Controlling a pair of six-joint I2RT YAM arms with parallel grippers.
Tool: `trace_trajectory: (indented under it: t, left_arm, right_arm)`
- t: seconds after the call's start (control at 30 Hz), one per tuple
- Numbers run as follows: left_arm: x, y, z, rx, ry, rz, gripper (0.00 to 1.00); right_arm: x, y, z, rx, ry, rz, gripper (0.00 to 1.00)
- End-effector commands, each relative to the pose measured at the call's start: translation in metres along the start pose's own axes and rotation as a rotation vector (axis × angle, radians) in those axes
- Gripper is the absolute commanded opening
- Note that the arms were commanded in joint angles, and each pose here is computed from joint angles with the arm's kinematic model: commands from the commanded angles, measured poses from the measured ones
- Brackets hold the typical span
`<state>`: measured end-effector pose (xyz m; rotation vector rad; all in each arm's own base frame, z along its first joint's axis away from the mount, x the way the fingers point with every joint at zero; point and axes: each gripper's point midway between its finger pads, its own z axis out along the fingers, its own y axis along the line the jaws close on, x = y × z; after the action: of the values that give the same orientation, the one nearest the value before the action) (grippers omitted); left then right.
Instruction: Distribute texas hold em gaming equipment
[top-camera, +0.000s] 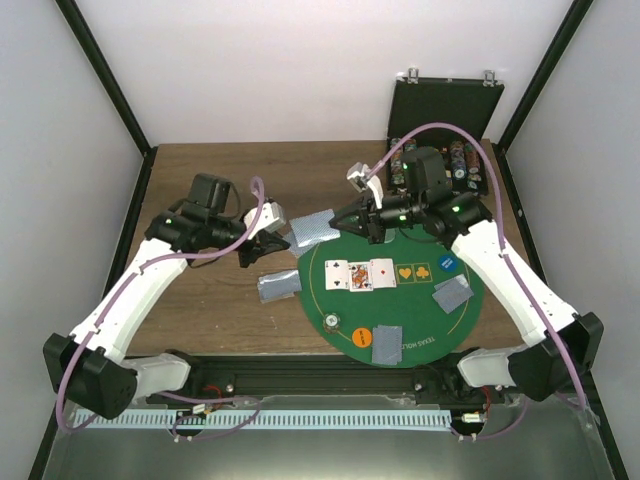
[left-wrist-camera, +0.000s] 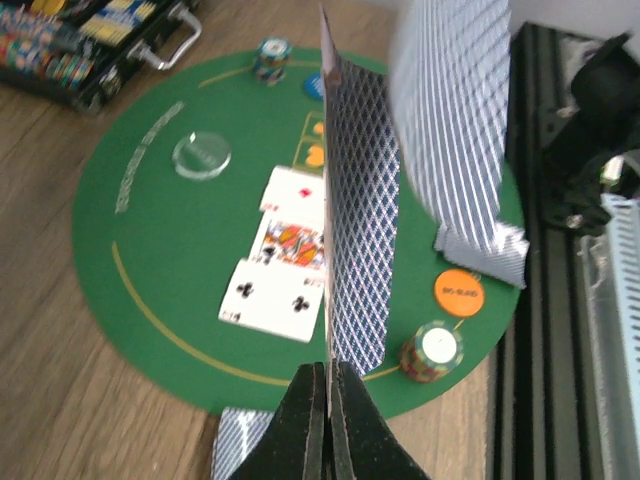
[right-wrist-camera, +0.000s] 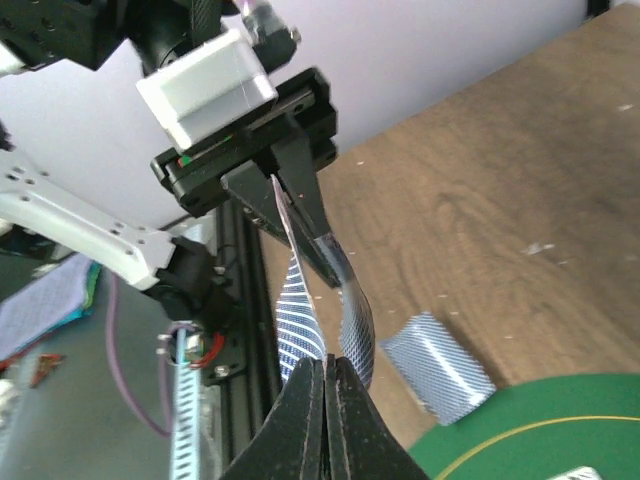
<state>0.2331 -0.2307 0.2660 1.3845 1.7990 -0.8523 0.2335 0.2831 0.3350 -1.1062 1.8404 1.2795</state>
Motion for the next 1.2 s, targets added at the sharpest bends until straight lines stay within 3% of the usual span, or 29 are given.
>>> trace_trajectory:
  t: [0.0, 0.2, 0.3, 0.4, 0.47, 0.53, 0.83, 0.93, 1.17]
  left_arm:
    - [0.019, 0.025, -0.003, -0.160, 0.072, -0.060, 0.00]
    - [0.060, 0.082, -0.026, -0.530, 0.268, -0.115, 0.00]
    - [0.070, 0.098, -0.042, -0.658, 0.331, -0.124, 0.00]
    - [0.069, 0.100, -0.048, -0.685, 0.327, -0.131, 0.00]
    - [0.068, 0.097, -0.046, -0.668, 0.320, -0.137, 0.00]
    - [0.066, 0.096, -0.045, -0.657, 0.312, -0.139, 0.00]
    - [0.066, 0.091, -0.043, -0.637, 0.301, -0.141, 0.00]
    - [0.064, 0.089, -0.045, -0.637, 0.293, -0.138, 0.00]
    - [0.061, 0.087, -0.045, -0.629, 0.281, -0.134, 0.00]
  right_arm:
    - [-0.006, -0.011, -0.018, 0.144, 0.036, -0.094, 0.01]
    - [0.017, -0.057, -0.049, 0.475, 0.254, -0.202, 0.01]
    - [0.057, -0.083, -0.082, 0.667, 0.483, -0.316, 0.01]
    - [0.127, -0.100, -0.115, 0.753, 0.817, -0.333, 0.01]
    - [0.178, -0.101, -0.134, 0.732, 1.033, -0.332, 0.01]
    - [0.214, -0.095, -0.139, 0.666, 1.137, -0.322, 0.01]
    - [0.266, -0.109, -0.123, 0.522, 1.235, -0.354, 0.01]
    - [0.272, -0.135, -0.122, 0.568, 1.273, -0.445, 0.01]
    - [0.264, -0.183, -0.094, 0.623, 1.204, -0.676, 0.01]
